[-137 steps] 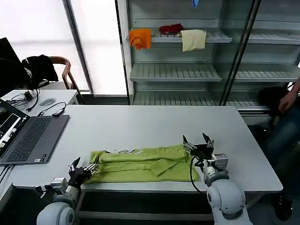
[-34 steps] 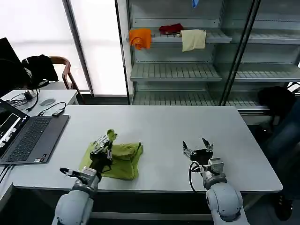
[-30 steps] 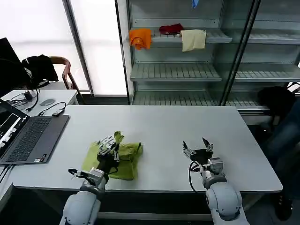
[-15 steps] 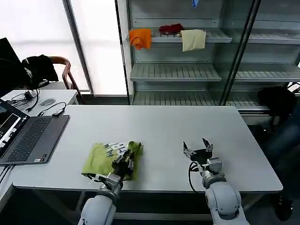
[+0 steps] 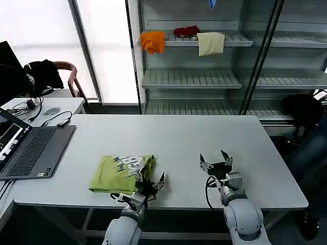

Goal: Fold and organize the clothes.

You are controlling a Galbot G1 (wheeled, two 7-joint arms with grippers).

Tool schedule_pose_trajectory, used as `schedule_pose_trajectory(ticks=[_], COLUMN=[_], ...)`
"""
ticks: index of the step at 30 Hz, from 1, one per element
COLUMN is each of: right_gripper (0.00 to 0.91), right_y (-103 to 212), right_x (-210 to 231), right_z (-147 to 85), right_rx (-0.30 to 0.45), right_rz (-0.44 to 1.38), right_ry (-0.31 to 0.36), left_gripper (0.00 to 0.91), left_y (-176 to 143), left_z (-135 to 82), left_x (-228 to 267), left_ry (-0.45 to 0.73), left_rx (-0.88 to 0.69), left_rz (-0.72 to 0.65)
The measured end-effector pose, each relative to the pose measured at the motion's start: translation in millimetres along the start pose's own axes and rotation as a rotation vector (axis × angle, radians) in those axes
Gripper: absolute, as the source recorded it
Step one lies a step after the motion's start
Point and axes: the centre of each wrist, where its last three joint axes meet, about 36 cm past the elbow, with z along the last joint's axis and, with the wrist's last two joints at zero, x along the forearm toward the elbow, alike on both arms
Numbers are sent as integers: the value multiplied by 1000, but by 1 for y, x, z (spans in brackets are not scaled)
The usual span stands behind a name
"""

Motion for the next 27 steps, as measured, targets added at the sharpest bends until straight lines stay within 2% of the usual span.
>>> schedule_pose_trajectory(ticks=[5,9,14,21,27], right_gripper=[907,907,907,907,907], right_y=[-1,-3,-3,0,2], right_x=[1,2,0,-4,-6], right_z=[-1,-2,-1,0,-3], right_rx=[1,4,3,-3,-8], right_rz=[3,5,3,-3,-15], right_ry=[-2,-3,-2,3,0], left_gripper=[907,907,907,907,907], left_y=[4,24,70,139,165], left_z=[-6,-13,-16,-6,6], left_x=[5,14,24,40,43], left_ry=[-29,-58,-73,-50,-13], left_rx=[45,98,166,231,276], left_rz=[11,10,-21,-100,-145])
